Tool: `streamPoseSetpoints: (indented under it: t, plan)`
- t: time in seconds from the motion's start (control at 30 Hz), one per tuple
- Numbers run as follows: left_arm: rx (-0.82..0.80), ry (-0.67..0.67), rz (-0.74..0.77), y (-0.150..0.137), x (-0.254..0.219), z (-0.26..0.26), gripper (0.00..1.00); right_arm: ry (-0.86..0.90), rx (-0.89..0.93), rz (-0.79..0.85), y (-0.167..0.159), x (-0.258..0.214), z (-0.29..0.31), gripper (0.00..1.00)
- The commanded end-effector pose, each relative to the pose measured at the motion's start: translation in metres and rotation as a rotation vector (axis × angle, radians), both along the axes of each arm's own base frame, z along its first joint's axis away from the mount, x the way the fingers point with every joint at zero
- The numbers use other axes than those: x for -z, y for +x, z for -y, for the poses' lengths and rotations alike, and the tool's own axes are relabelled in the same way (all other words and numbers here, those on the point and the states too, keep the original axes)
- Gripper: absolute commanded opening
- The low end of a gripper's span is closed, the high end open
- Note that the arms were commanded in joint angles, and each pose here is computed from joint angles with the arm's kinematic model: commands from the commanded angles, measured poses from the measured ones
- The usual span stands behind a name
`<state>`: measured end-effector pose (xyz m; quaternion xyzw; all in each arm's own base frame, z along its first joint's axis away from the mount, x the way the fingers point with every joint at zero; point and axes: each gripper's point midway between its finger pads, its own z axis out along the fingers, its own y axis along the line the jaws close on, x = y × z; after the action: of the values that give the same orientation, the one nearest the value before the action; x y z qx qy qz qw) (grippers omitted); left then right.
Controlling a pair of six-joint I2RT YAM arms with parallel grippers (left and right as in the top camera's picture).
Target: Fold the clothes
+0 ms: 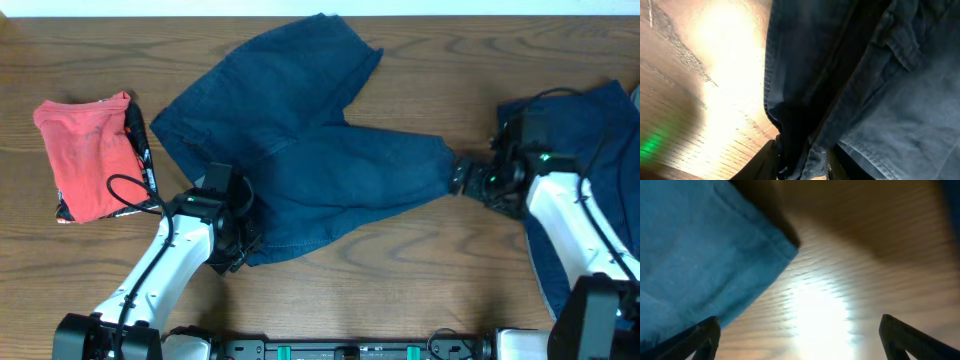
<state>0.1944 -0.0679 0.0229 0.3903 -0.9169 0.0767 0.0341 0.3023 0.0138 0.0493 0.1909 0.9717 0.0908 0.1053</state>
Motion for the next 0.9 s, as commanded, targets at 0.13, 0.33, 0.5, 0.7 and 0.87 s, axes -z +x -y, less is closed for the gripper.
streamPoseSetpoints:
  t: [0.13,0.33,0.5,0.7,0.87]
  plan:
    - [0.007,-0.021,-0.027,-0.01,0.004,0.004,0.68,0.09,0.059,-0.009,-0.008,0.021,-0.016,0.99]
    - [-0.005,-0.009,-0.076,-0.028,0.015,0.01,0.69,0.089,0.058,0.0,-0.006,0.02,-0.016,0.99]
    - [-0.025,-0.02,-0.035,-0.025,0.027,0.018,0.69,0.085,0.058,0.003,-0.005,0.02,-0.016,0.99]
    - [-0.028,0.003,0.089,0.002,0.029,0.016,0.35,0.085,0.058,0.002,-0.005,0.02,-0.016,0.99]
    - [-0.03,0.03,0.093,0.002,0.029,0.012,0.06,0.085,0.058,0.002,-0.005,0.02,-0.016,0.99]
